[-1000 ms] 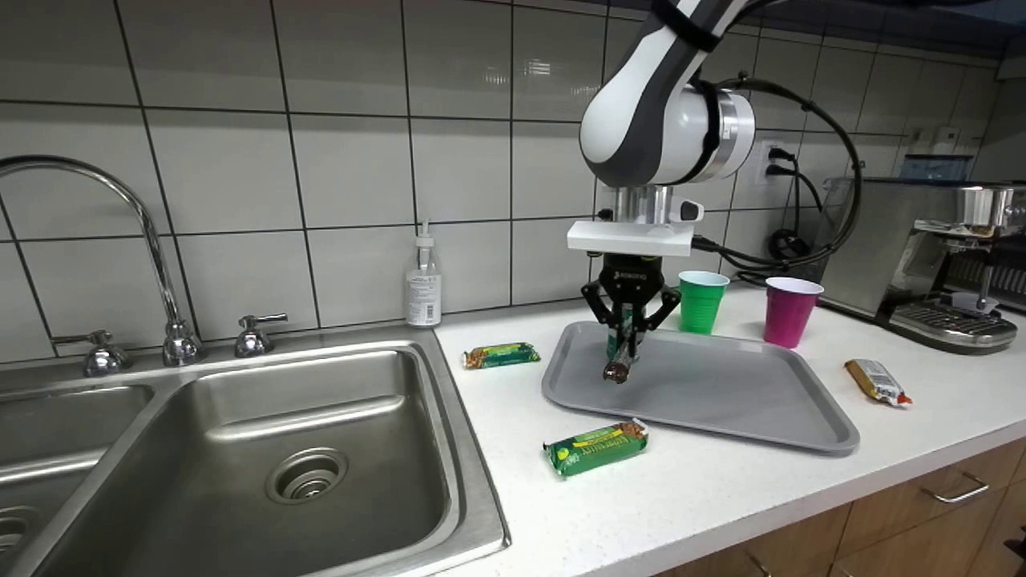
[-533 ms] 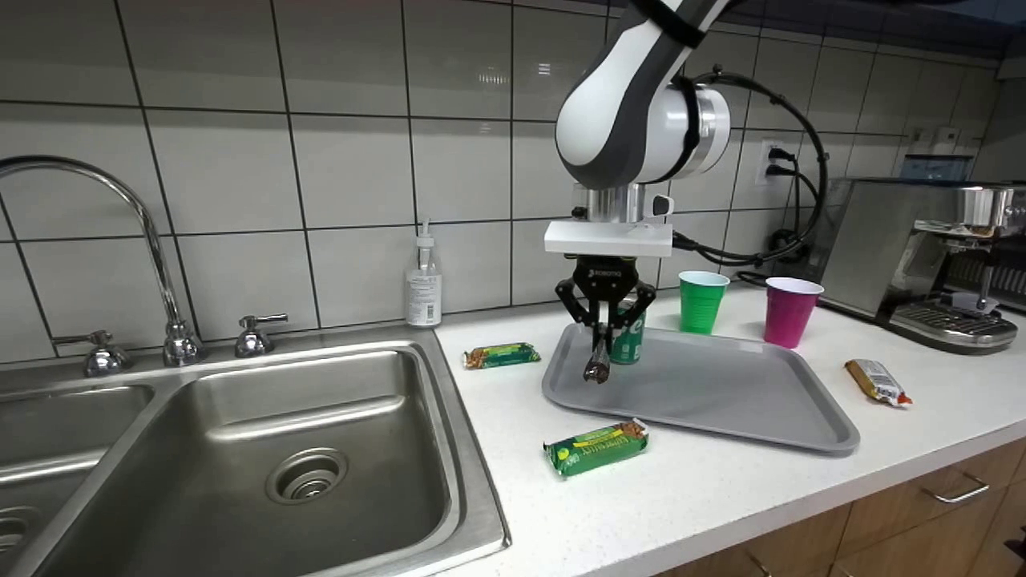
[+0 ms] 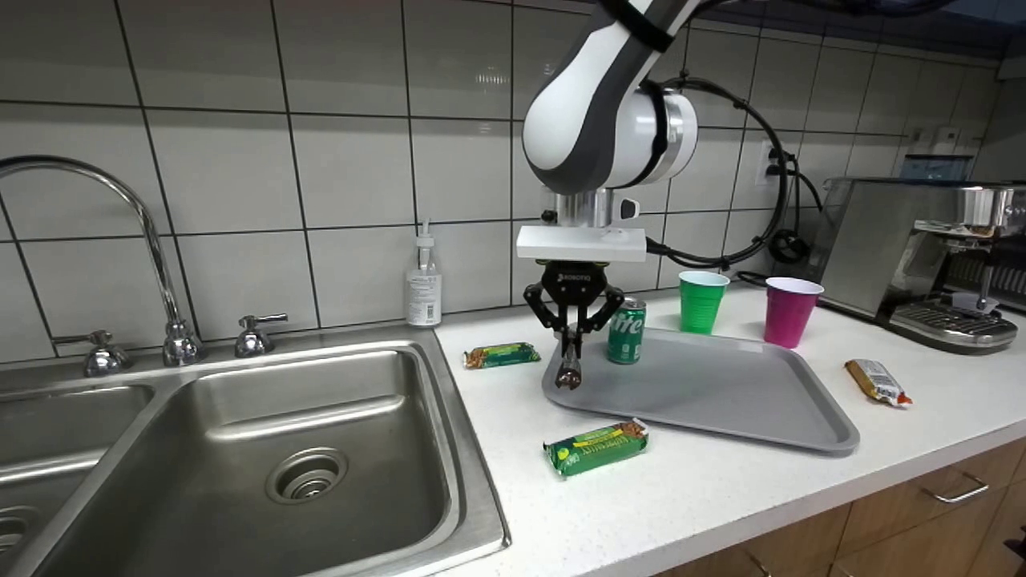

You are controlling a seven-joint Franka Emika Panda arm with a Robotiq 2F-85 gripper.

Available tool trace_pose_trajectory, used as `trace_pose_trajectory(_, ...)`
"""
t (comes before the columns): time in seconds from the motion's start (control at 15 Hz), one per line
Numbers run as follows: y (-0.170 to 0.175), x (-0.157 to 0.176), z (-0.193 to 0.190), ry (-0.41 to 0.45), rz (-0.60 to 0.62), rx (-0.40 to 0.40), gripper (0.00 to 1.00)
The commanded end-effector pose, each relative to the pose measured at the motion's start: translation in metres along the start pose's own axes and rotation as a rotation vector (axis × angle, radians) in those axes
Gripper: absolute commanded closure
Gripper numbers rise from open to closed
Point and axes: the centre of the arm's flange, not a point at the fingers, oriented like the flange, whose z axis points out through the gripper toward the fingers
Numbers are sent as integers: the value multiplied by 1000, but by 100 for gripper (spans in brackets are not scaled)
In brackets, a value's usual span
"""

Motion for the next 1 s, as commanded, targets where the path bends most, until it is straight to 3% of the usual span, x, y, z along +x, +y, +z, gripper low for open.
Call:
trace_pose_trajectory(0.0, -23, 6, 4, 21, -70, 27, 96)
trace_pose_trajectory(0.93, -65, 9, 49, -4, -209, 109, 96)
